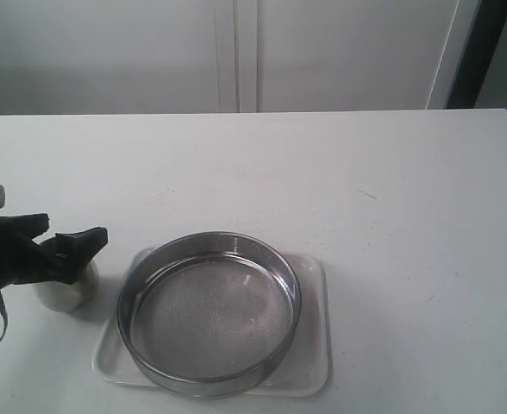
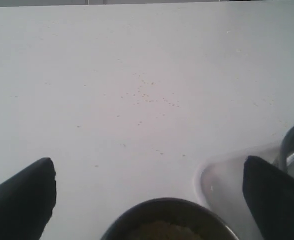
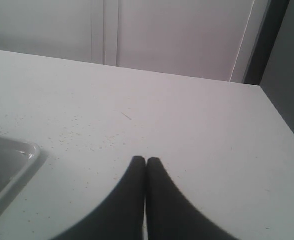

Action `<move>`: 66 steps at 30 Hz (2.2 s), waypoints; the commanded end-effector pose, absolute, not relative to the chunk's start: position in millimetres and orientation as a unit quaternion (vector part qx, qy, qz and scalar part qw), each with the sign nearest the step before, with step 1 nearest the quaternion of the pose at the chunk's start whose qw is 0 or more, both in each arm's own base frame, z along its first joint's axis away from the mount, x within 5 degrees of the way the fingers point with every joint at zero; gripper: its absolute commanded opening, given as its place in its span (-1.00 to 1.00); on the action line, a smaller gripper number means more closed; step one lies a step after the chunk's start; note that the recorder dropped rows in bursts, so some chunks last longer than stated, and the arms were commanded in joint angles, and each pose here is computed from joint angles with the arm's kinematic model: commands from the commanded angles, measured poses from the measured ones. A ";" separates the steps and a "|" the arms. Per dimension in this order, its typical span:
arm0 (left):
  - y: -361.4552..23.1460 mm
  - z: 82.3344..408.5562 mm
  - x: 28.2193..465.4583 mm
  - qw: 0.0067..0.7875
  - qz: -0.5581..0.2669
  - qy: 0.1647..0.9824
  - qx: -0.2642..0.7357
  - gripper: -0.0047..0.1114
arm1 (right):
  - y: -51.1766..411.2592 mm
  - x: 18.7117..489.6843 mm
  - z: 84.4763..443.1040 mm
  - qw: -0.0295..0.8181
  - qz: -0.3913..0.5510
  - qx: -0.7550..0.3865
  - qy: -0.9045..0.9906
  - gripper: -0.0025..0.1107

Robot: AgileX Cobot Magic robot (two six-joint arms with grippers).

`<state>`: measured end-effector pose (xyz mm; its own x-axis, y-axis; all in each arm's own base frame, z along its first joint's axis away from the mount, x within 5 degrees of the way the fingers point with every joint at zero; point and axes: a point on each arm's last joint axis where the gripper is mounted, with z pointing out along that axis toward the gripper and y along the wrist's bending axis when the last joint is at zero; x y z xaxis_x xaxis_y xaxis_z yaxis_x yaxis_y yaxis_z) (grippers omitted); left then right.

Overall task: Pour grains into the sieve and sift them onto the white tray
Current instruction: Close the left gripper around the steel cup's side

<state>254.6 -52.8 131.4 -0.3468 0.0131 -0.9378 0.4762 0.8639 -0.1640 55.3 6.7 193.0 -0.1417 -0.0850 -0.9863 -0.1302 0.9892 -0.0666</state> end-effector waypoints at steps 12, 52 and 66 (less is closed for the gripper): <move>-58.4 116.2 257.3 0.518 -0.183 0.822 0.149 0.89 | 6.7 55.1 192.3 0.654 0.016 -0.073 0.752 -0.96; -52.4 124.6 227.7 0.526 -0.171 0.822 0.134 0.81 | 6.7 55.1 192.3 0.654 0.016 -0.073 0.752 -0.96; -51.0 107.3 232.0 0.523 -0.161 0.827 0.130 0.81 | 6.7 55.1 192.3 0.654 0.016 -0.073 0.752 -0.96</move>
